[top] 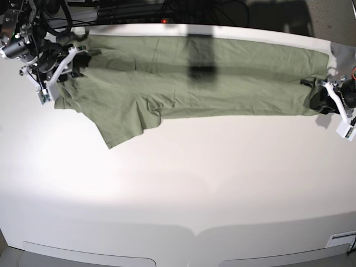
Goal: Fold the T-shirt properly
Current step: 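Lower the folded hem and open both grippers, then move the right gripper to the folded shirt's end and grasp it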
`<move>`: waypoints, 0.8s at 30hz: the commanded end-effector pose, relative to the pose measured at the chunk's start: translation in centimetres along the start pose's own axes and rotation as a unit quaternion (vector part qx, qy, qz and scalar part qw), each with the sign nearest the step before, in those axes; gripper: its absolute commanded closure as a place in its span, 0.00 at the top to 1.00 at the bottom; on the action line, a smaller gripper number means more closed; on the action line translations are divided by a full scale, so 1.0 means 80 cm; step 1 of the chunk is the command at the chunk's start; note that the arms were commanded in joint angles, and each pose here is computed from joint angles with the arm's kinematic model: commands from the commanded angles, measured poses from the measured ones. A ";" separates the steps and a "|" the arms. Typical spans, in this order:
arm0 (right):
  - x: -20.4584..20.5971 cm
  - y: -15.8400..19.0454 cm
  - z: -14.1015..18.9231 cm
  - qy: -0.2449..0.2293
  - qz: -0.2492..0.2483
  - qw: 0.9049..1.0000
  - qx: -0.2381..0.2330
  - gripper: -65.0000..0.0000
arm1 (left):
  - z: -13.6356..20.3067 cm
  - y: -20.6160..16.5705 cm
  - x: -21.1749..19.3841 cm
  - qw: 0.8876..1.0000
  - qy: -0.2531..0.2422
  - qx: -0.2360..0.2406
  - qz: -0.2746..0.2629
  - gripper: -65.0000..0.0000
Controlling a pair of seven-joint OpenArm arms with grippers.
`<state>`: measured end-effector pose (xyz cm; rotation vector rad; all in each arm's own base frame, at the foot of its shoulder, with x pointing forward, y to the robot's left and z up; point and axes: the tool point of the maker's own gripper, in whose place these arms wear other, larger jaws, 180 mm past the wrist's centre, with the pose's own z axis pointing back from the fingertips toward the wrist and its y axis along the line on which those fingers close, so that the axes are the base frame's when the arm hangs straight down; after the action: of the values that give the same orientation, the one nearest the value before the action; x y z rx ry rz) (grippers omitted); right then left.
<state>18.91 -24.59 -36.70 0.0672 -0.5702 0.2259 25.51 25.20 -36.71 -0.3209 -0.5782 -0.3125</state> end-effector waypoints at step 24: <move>0.039 0.010 -0.092 -0.003 0.000 0.998 0.056 0.32 | -0.081 -0.113 -0.037 0.993 -0.023 -0.068 0.093 0.41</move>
<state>24.32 -21.71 -42.03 0.1978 -0.5350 0.2454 22.28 14.82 -42.46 -0.5092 -0.5367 -0.1610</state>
